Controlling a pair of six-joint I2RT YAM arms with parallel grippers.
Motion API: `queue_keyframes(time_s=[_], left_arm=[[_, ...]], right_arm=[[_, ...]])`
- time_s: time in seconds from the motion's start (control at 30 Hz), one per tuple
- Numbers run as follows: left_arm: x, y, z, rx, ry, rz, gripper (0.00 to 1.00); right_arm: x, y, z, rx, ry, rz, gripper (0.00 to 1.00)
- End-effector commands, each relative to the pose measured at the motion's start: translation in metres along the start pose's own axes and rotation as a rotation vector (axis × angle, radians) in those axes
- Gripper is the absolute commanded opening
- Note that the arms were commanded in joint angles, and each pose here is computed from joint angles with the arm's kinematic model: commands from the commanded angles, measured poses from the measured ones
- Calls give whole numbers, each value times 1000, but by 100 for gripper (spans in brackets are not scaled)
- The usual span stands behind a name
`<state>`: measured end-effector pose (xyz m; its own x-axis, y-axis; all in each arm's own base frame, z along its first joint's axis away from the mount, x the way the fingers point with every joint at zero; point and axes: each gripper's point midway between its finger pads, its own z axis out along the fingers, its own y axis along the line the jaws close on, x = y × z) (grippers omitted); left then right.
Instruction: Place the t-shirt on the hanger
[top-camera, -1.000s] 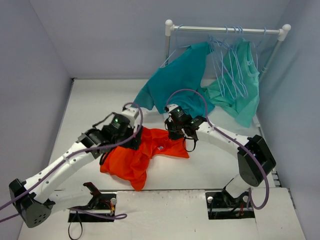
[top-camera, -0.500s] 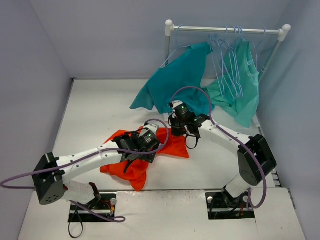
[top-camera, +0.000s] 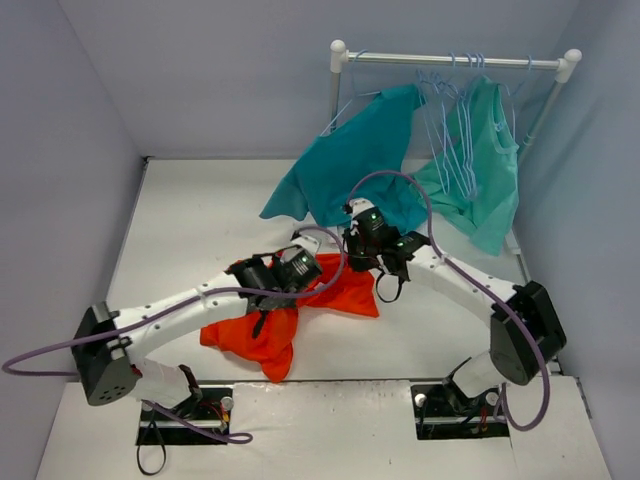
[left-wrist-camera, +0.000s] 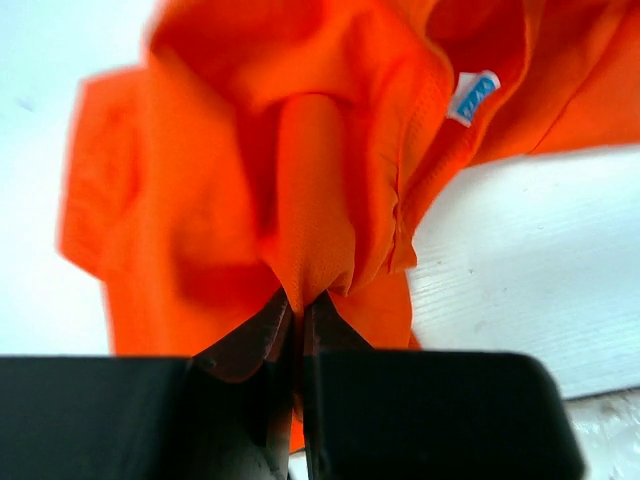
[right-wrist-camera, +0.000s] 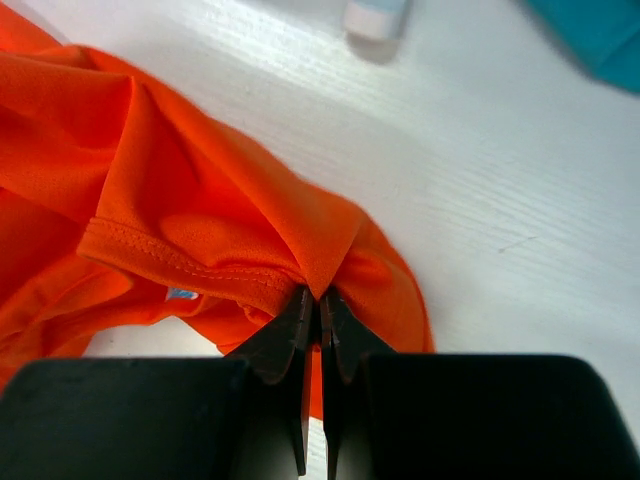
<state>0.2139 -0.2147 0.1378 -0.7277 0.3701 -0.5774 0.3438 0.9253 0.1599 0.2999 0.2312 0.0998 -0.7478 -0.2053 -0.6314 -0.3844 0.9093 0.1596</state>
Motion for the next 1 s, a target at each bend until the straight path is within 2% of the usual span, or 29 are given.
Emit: queue_keyframes(time_s=[0.0, 0.13, 0.27, 0.33, 0.37, 0.43, 0.53, 0.7, 0.77, 0.9, 0.97], left_arm=[[-72, 55, -89, 15, -245, -44, 0], [-116, 110, -164, 48, -422, -108, 0], [-158, 135, -234, 58, -615, -51, 0], [-182, 145, -271, 58, -723, -48, 0], [-190, 147, -282, 57, -757, -43, 0], [-207, 150, -303, 63, -820, -26, 0], [-225, 154, -322, 52, -886, -8, 0], [-239, 151, -331, 66, -924, 1, 0], [-233, 141, -316, 103, -880, 5, 0], [-205, 125, -267, 129, -739, -31, 0], [-182, 111, -229, 156, -654, -44, 0]], right_arm=[[-78, -8, -63, 59, -295, -35, 0], [-145, 5, -145, 19, -531, -90, 0], [-197, 20, -218, -18, -707, -169, 0], [-230, 28, -267, -34, -834, -207, 0], [-234, 28, -270, -26, -842, -225, 0], [-262, 32, -316, -18, -957, -246, 0], [-285, 38, -354, -16, -1053, -283, 0], [-300, 56, -372, -91, -1102, -314, 0], [-291, 66, -361, -159, -1070, -327, 0], [-253, 68, -305, -221, -915, -292, 0], [-218, 61, -255, -215, -783, -258, 0]])
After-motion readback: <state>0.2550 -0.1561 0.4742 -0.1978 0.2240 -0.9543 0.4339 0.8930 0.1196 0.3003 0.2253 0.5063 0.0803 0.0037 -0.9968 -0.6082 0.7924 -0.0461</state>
